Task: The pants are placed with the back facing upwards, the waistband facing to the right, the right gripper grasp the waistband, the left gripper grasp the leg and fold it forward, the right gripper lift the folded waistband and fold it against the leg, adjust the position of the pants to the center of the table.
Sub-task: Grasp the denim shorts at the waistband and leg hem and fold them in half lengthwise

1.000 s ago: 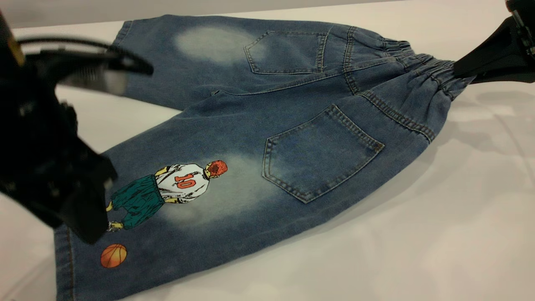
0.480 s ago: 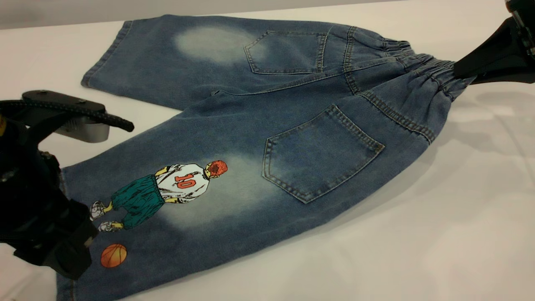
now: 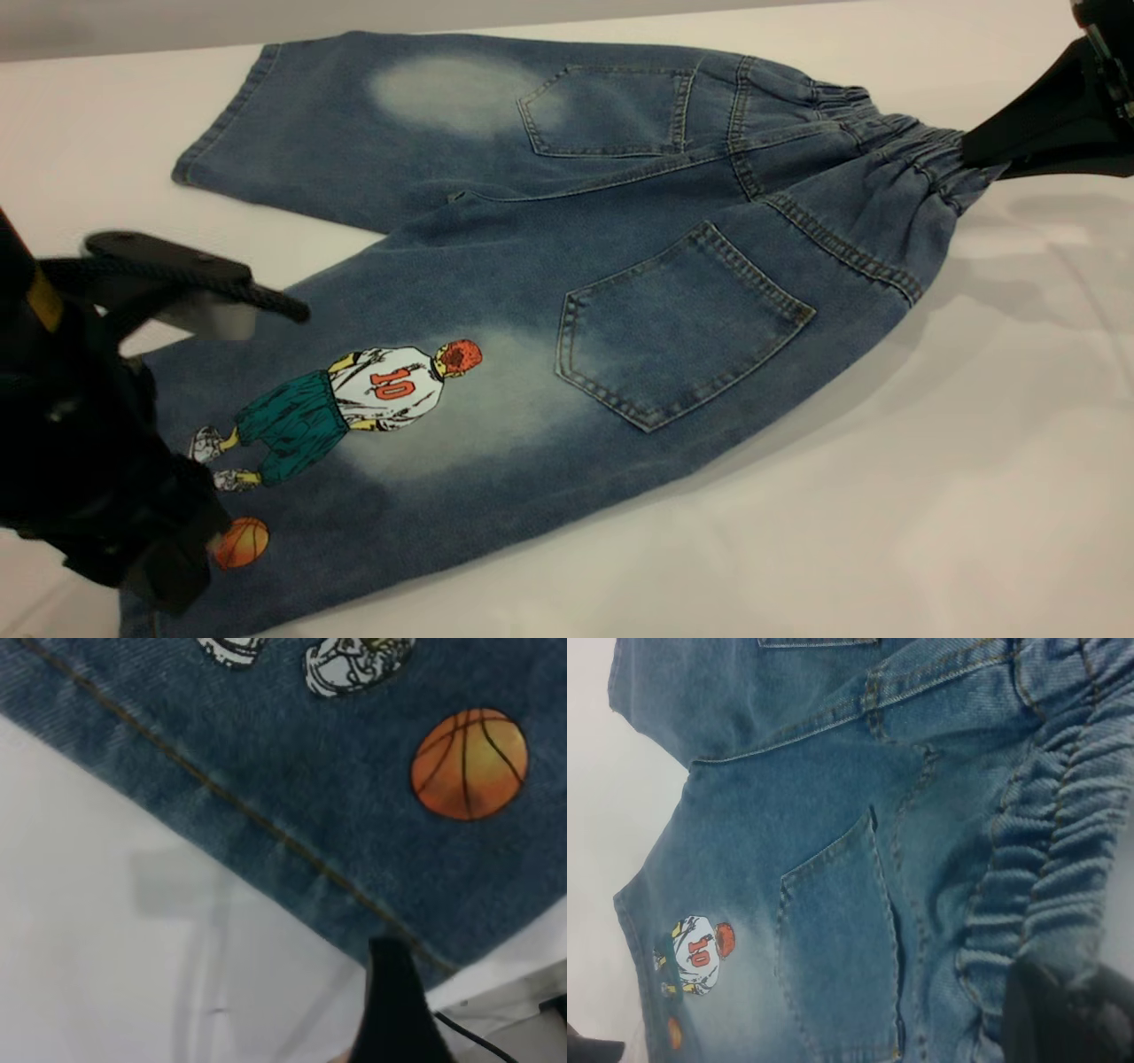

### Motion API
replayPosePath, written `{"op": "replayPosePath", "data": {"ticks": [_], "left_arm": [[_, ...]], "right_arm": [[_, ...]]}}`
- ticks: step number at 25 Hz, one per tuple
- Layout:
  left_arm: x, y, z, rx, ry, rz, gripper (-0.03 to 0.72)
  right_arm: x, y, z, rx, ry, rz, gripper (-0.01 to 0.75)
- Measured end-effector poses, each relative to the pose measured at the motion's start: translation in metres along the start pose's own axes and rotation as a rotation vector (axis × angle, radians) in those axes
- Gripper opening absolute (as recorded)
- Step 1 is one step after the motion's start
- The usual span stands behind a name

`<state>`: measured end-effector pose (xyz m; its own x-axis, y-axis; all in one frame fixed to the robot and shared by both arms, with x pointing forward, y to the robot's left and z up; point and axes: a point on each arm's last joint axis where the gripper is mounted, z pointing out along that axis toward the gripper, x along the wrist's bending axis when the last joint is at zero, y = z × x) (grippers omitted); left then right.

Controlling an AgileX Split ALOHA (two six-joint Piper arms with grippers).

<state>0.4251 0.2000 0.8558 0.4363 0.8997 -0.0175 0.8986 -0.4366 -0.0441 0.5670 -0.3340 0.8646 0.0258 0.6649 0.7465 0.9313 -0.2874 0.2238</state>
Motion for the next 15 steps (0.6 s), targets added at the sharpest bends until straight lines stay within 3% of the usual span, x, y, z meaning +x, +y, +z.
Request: {"op": "replayPosePath", "data": {"ticks": [15], "left_arm": [[0.0,0.004,0.019,0.013,0.0,-0.01,0.411]], "right_arm": [[0.0,0.0,0.0,-0.001,-0.002,-0.002,0.029]]}}
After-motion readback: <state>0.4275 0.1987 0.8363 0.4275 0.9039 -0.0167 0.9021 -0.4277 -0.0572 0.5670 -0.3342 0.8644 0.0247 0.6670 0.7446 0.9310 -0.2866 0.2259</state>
